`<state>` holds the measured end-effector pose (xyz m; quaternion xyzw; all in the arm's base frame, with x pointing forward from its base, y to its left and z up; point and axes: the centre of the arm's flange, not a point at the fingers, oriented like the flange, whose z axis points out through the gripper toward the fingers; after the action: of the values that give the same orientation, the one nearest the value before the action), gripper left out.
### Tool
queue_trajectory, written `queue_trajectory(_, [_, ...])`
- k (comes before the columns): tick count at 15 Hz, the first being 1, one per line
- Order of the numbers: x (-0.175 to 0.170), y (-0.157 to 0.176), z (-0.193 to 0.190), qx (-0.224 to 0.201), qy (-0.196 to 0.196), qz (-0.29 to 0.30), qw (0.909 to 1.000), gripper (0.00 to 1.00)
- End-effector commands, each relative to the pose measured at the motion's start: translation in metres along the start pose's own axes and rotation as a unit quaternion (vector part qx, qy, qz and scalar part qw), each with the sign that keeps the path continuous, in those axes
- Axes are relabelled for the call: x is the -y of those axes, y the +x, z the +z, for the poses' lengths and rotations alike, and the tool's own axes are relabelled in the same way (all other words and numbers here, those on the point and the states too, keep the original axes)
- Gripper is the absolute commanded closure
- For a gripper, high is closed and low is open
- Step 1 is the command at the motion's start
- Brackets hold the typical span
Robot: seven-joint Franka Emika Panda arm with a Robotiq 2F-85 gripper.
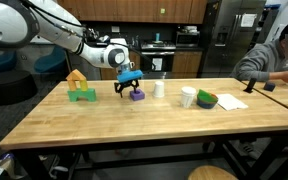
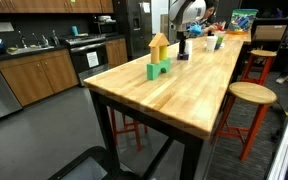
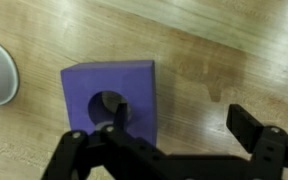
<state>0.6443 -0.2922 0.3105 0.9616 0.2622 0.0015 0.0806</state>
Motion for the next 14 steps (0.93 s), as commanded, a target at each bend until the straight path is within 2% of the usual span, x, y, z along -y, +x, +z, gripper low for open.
queue_trajectory(1, [-0.002,0.003,0.007,-0.004,0.008,-0.008,0.9999,0.00])
queue_trajectory(7, [-0.001,0.000,0.016,0.000,0.015,-0.006,0.9999,0.00])
queue_trajectory(10, [0.003,-0.001,0.009,-0.004,0.012,0.002,0.9999,0.00])
queue_trajectory(11, [0.005,-0.002,0.005,-0.007,0.009,0.002,0.9999,0.25])
queue_trajectory(13, [0.006,-0.004,-0.002,-0.014,0.005,0.002,0.9999,0.30])
queue_trajectory(14, [0.006,-0.004,-0.006,-0.016,0.001,0.002,0.9999,0.39])
